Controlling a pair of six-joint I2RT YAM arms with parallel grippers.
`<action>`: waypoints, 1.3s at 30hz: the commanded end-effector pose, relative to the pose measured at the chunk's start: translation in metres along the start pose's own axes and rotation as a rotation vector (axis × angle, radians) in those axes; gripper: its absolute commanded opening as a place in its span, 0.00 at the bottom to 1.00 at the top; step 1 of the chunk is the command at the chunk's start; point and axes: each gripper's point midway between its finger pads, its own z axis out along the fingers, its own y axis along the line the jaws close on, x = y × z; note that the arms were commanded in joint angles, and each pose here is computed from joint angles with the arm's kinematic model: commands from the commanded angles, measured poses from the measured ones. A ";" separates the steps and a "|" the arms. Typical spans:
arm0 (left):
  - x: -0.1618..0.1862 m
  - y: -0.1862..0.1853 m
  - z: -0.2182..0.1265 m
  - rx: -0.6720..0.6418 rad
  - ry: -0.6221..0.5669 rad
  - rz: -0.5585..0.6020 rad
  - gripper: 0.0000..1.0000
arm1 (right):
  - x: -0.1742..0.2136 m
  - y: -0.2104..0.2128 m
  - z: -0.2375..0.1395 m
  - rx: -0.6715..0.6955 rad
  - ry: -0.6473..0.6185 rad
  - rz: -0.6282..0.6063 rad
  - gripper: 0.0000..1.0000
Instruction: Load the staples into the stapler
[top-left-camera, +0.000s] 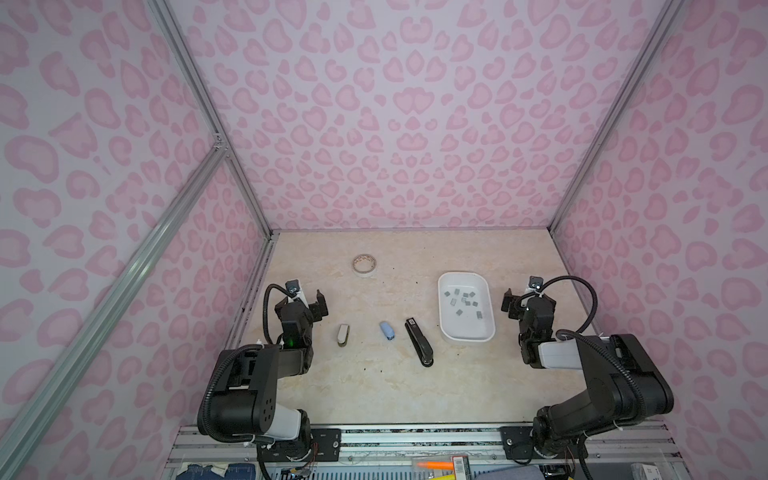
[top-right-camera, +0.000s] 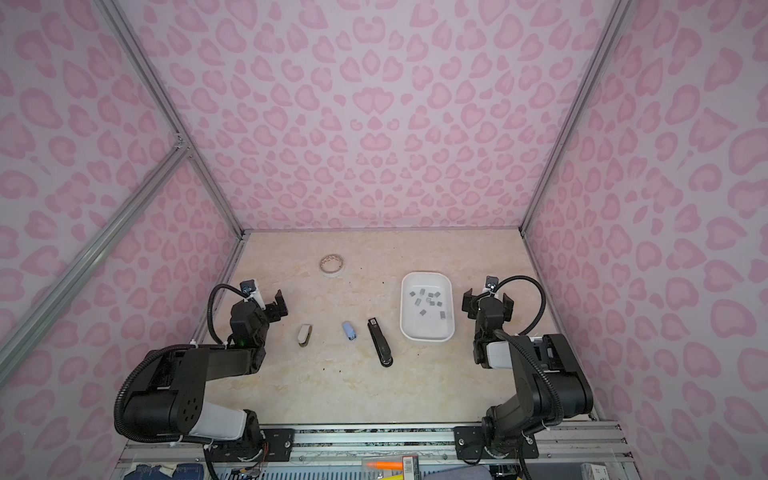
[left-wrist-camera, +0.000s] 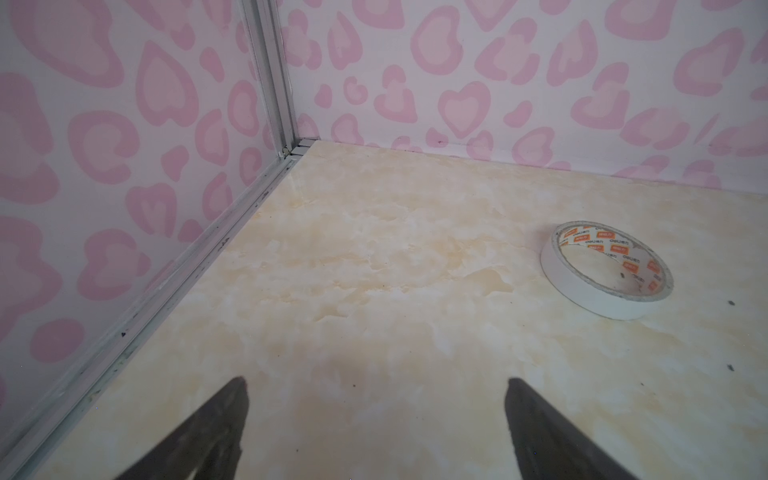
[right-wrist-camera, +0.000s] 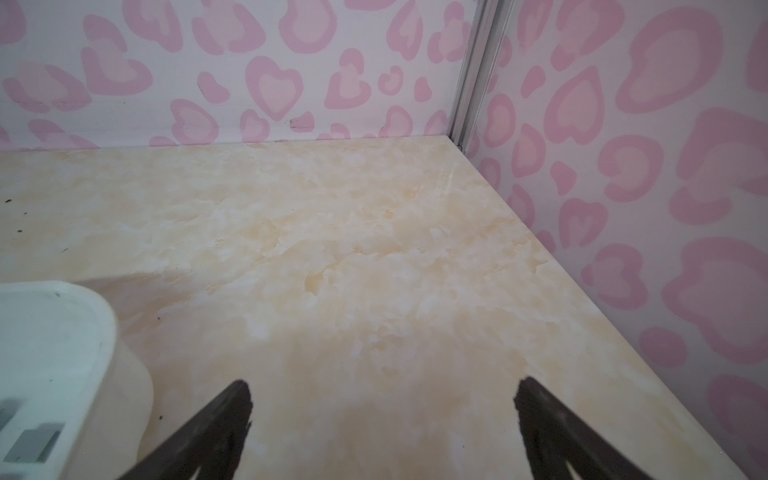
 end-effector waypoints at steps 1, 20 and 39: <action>-0.011 -0.001 0.000 0.008 -0.040 -0.006 0.97 | -0.004 0.001 0.000 -0.005 -0.014 0.006 1.00; -0.012 -0.002 -0.002 0.010 -0.052 -0.001 0.97 | -0.004 0.003 -0.002 -0.005 -0.022 -0.003 1.00; -0.011 -0.003 0.000 0.004 -0.043 0.002 0.97 | -0.005 0.002 -0.001 0.000 -0.022 0.004 1.00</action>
